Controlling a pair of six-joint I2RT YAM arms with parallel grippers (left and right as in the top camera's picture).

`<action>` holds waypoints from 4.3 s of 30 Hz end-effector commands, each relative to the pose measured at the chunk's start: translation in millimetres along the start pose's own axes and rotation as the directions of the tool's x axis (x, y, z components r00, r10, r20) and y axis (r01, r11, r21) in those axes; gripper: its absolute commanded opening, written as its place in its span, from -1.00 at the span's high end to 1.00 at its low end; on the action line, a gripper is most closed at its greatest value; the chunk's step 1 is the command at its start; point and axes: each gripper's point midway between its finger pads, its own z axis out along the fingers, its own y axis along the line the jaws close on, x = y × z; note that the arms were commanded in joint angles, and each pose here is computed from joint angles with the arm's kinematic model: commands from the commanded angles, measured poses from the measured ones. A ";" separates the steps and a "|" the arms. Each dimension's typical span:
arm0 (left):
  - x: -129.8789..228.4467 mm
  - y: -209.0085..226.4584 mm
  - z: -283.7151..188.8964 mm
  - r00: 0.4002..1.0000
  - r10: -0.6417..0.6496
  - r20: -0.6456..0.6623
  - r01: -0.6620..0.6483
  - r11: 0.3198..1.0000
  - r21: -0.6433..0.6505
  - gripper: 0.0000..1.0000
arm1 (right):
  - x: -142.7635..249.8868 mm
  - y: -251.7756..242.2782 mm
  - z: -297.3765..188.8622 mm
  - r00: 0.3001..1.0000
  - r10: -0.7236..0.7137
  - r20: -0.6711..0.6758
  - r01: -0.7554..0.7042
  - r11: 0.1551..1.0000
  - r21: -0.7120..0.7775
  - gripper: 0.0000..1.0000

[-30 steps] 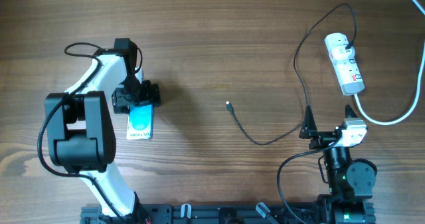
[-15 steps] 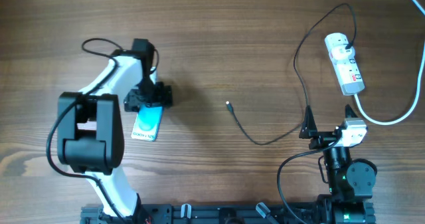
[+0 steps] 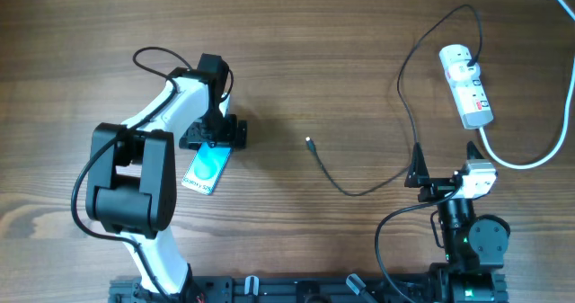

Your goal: Plug charger to phone and switch on socket

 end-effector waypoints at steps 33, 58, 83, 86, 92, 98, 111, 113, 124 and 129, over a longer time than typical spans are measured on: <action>31.8 -8.0 21.9 0.974 0.073 0.217 -0.088 0.994 0.059 -0.63 | -2.0 1.2 -0.5 1.000 0.007 0.010 -0.007 1.000 -0.009 -0.99; 6.2 -22.0 9.0 0.948 -0.119 0.294 0.068 0.982 0.177 -0.99 | -2.0 1.2 -0.5 1.000 0.008 0.010 -0.007 1.000 -0.009 -0.99; -7.0 -28.1 -54.6 0.965 -0.088 0.248 0.067 0.993 0.092 -1.00 | -2.0 1.2 -0.5 1.000 0.007 0.010 -0.007 1.000 -0.010 -1.00; -1.1 -26.8 -41.4 0.976 -0.086 0.198 0.072 0.994 0.076 -1.00 | -2.0 1.2 -0.5 1.000 0.008 0.010 -0.007 1.000 -0.009 -0.99; -4.4 -22.7 -10.1 0.986 -0.088 0.144 0.084 0.996 0.034 -1.00 | -2.0 1.2 -0.5 1.000 0.008 0.010 -0.007 1.000 -0.010 -0.99; -2.9 -22.0 6.2 0.987 -0.113 0.112 0.110 0.994 0.026 -0.57 | -2.0 1.2 -0.5 1.000 0.008 0.010 -0.007 1.000 -0.010 -0.99; -31.1 -14.4 1.0 0.956 -0.172 0.238 0.177 0.984 0.001 -0.39 | -2.0 1.2 -0.5 1.000 0.008 0.010 -0.007 1.000 -0.009 -0.99; -33.1 -14.3 0.6 0.953 -0.175 0.246 0.180 0.984 0.002 -0.44 | -2.0 1.2 -0.5 1.000 0.007 0.010 -0.007 1.000 -0.009 -0.99; -37.3 -8.0 -15.5 0.953 -0.170 0.250 0.176 0.984 0.000 -1.00 | -2.0 1.2 -0.5 1.000 0.008 0.010 -0.007 1.000 -0.009 -0.98; -54.2 -14.7 -45.0 0.940 -0.196 0.278 0.190 0.981 0.046 -1.00 | -2.0 1.2 -0.5 1.000 0.007 0.010 -0.007 1.000 -0.009 -0.99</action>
